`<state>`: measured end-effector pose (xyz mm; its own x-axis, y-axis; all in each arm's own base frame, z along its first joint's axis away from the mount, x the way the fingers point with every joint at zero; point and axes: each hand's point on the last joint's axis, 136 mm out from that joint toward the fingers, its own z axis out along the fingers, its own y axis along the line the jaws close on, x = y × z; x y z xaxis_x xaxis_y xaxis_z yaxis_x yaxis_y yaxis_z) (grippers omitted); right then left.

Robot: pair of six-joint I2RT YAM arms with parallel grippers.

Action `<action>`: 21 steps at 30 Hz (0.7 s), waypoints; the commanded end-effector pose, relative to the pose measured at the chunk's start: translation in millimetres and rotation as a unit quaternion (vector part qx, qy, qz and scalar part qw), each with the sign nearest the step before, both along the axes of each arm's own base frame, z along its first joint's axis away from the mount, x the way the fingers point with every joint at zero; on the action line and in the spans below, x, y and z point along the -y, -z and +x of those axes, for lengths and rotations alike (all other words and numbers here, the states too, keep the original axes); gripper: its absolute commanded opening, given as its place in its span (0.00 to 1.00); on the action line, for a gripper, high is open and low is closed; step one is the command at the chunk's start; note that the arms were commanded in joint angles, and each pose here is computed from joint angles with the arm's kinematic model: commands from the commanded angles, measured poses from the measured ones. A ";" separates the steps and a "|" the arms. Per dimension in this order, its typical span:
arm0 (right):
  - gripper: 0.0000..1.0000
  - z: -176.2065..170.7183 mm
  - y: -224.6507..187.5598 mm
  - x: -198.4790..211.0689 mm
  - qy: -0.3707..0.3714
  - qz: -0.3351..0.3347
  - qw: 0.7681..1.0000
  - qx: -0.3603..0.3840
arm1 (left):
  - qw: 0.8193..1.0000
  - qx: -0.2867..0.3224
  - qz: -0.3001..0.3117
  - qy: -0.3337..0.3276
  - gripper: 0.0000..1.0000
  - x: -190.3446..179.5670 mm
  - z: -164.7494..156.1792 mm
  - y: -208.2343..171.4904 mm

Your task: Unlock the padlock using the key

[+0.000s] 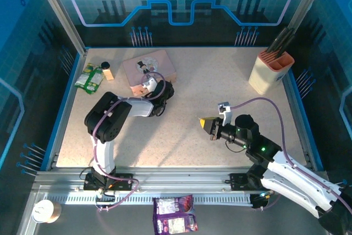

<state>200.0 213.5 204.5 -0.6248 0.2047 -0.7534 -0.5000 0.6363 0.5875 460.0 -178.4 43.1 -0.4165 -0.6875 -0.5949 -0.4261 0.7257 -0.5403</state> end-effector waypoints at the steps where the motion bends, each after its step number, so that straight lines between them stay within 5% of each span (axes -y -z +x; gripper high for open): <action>1: 0.00 -2.3 4.1 4.0 0.000 0.002 1.000 -0.005 | 0.999 -0.009 0.014 -0.038 0.63 -12.2 8.4 3.2; 12: 0.00 -6.0 4.9 8.7 0.000 0.004 1.000 -0.006 | 0.997 -0.035 0.017 -0.063 0.46 -26.9 26.1 17.7; 21: 0.00 -8.1 8.6 13.2 0.007 0.001 1.000 -0.012 | 0.998 -0.034 0.035 -0.039 0.22 -29.2 26.1 14.4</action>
<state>192.4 204.5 202.8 -0.6232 0.2106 -0.7531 -0.4993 0.6341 0.5904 487.7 -161.7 33.5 -0.3886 -0.7133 -0.5832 -0.5071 0.6941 -0.5110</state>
